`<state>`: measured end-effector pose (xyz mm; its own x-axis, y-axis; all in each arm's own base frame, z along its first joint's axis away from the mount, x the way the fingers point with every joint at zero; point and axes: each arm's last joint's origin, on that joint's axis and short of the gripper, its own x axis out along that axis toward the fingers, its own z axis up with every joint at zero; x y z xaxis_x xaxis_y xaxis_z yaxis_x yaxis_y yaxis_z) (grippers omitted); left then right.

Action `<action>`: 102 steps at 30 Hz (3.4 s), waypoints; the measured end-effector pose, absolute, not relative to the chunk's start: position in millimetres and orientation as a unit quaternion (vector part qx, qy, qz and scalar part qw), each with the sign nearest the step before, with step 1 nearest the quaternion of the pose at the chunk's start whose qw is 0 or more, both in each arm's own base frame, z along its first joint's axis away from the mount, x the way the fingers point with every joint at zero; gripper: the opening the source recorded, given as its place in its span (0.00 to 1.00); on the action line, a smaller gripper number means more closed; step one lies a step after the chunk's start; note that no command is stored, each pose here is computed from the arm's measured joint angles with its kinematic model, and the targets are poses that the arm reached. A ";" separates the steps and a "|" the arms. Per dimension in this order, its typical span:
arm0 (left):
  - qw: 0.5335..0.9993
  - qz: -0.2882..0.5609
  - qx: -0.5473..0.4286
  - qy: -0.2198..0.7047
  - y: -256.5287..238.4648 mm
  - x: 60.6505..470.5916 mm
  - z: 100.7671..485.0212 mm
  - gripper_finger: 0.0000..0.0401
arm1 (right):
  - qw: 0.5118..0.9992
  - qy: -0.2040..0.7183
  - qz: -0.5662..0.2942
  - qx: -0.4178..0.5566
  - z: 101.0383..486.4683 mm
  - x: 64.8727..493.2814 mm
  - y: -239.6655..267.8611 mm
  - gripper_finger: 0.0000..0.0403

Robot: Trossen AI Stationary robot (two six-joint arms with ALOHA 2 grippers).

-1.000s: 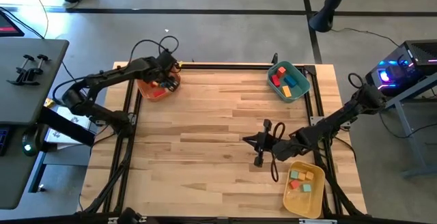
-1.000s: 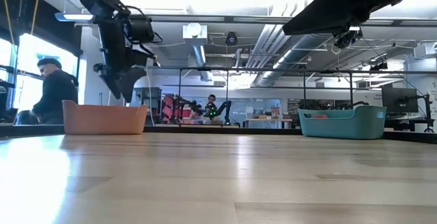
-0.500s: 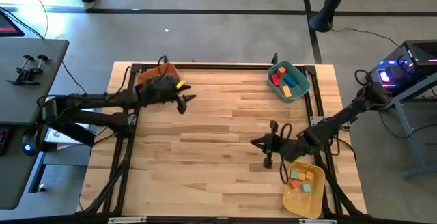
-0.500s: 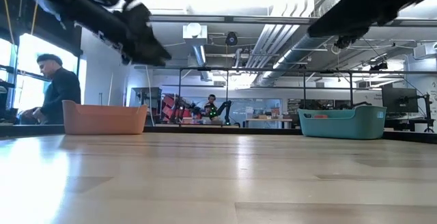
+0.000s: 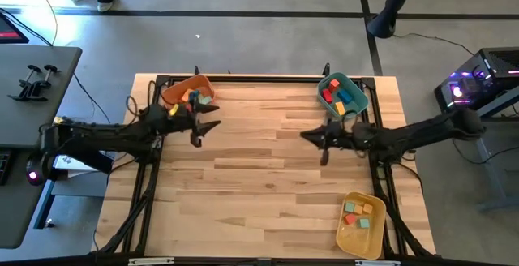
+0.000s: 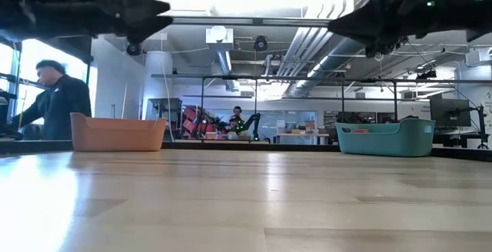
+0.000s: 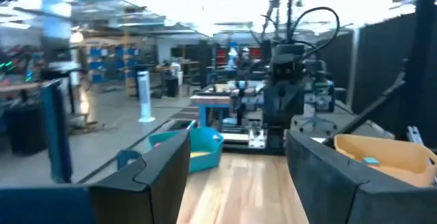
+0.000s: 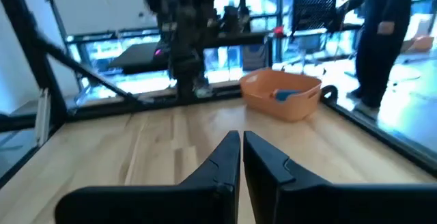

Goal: Sort blocks by size
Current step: Return to Home Position

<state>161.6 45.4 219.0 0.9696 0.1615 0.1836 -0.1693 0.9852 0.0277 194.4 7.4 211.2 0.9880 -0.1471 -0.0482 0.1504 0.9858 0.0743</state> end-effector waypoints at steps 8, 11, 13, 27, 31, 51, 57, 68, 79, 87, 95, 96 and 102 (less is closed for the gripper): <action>0.993 0.106 -0.014 -0.046 42.5 126.5 216.5 0.56 | 0.994 0.014 -0.086 0.064 220.2 147.9 0.6 0.03; 0.992 0.105 -0.009 -0.069 37.9 114.1 222.5 0.56 | 0.992 0.006 -0.085 0.090 224.3 134.4 0.1 0.03; 0.992 0.107 -0.008 -0.070 35.4 107.1 223.2 0.56 | 0.991 0.003 -0.078 0.106 225.6 128.3 0.2 0.03; 0.994 0.085 -0.060 -0.020 23.3 82.6 206.8 0.56 | 0.991 0.001 0.007 0.130 228.2 122.3 13.1 0.03; 0.995 0.061 -0.076 -0.013 19.7 90.3 190.2 0.56 | 0.994 -0.021 0.006 0.110 232.5 123.2 16.9 0.03; 0.996 0.037 -0.074 -0.035 7.5 98.4 173.3 0.55 | 0.993 -0.100 -0.020 0.066 213.5 135.7 31.0 0.03; 0.995 0.038 -0.080 -0.033 7.6 98.4 172.7 0.55 | 0.990 -0.134 -0.030 0.043 228.2 116.7 15.2 0.03; 0.995 0.054 -0.077 -0.034 8.5 98.4 172.7 0.55 | 0.993 -0.083 -0.020 0.084 207.6 87.6 3.8 0.03; 0.993 0.054 -0.099 -0.031 8.5 98.6 172.3 0.55 | 0.991 -0.008 0.126 0.032 168.9 97.1 13.6 0.03; 0.993 0.054 -0.102 -0.031 8.5 98.6 172.3 0.55 | 0.995 0.000 0.098 0.022 167.3 98.3 12.1 0.03; 0.993 0.054 -0.103 -0.031 8.6 98.6 172.2 0.55 | 0.995 0.000 0.098 0.022 167.2 98.3 12.1 0.03; 0.993 0.054 -0.103 -0.031 8.6 98.6 172.2 0.55 | 0.995 0.000 0.098 0.022 167.2 98.3 12.1 0.03; 0.993 0.054 -0.103 -0.031 8.6 98.6 172.2 0.55 | 0.995 0.000 0.098 0.022 167.2 98.3 12.1 0.03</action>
<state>98.6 8.6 172.2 0.9922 0.1137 0.0501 -0.1011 0.9731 -0.2071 98.3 12.1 167.2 0.9807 0.1957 0.0040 -0.1957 0.9797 0.0440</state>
